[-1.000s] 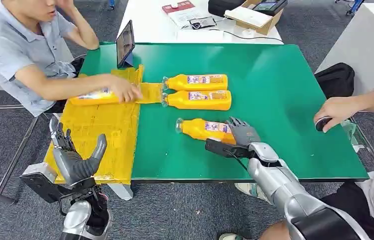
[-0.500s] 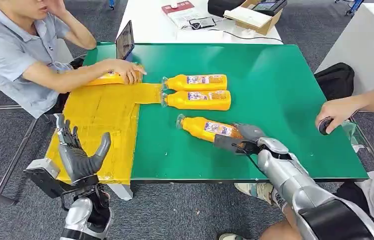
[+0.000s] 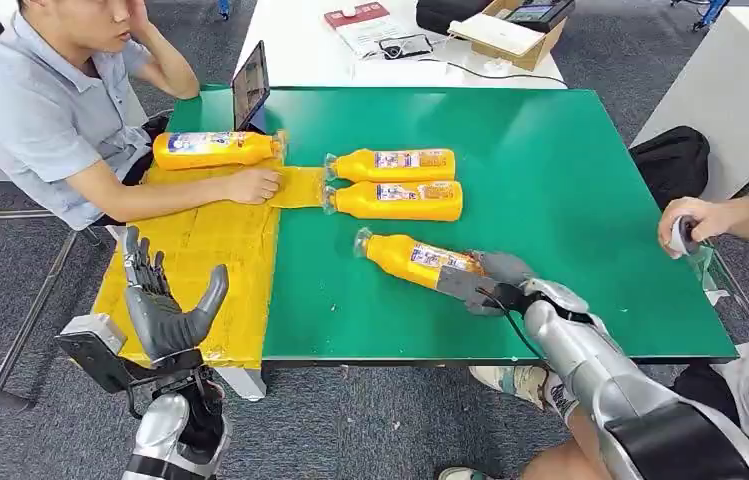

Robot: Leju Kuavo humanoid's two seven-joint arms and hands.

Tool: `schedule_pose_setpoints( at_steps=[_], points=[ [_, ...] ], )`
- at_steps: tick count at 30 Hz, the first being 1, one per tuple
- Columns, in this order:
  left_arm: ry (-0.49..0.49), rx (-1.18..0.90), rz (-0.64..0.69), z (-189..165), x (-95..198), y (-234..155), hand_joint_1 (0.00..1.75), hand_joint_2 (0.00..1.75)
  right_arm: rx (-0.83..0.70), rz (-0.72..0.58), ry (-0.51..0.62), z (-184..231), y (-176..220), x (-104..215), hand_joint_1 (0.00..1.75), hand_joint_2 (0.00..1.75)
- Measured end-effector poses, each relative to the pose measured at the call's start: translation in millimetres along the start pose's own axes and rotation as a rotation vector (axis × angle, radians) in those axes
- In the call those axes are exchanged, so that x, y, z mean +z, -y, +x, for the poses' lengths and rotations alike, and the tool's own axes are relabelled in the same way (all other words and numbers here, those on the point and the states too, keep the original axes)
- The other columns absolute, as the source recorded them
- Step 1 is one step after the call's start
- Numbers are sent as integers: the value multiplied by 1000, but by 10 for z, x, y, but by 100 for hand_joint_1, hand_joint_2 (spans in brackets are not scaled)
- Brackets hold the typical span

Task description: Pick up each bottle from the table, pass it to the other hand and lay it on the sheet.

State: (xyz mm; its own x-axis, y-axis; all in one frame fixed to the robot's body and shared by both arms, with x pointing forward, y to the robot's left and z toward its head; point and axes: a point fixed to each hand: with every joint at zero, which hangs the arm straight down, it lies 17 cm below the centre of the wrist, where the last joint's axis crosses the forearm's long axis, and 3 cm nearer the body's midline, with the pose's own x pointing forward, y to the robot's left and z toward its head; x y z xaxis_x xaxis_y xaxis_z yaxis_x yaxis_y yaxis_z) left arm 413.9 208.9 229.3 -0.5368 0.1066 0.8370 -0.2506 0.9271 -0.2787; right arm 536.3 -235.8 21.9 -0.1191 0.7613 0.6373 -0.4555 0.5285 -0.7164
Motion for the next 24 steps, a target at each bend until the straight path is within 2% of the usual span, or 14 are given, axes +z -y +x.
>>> schedule_pose_setpoints(
  at_steps=[4,8,15,21,24],
  points=[
    [-2,57,-40,32,86,76,0,175,-195,-118,163,349,-135,79,175,175],
    [-51,214,-70,35,209,137,0,175,-367,-246,285,714,-153,204,175,175],
    [-180,331,-93,-178,439,162,0,175,-516,-544,451,1292,326,531,175,175],
    [-187,330,-229,-181,689,428,0,175,-558,-550,510,1506,320,656,175,175],
    [-174,309,-327,-154,815,584,0,175,-535,-481,543,1628,175,647,175,175]
  ],
)
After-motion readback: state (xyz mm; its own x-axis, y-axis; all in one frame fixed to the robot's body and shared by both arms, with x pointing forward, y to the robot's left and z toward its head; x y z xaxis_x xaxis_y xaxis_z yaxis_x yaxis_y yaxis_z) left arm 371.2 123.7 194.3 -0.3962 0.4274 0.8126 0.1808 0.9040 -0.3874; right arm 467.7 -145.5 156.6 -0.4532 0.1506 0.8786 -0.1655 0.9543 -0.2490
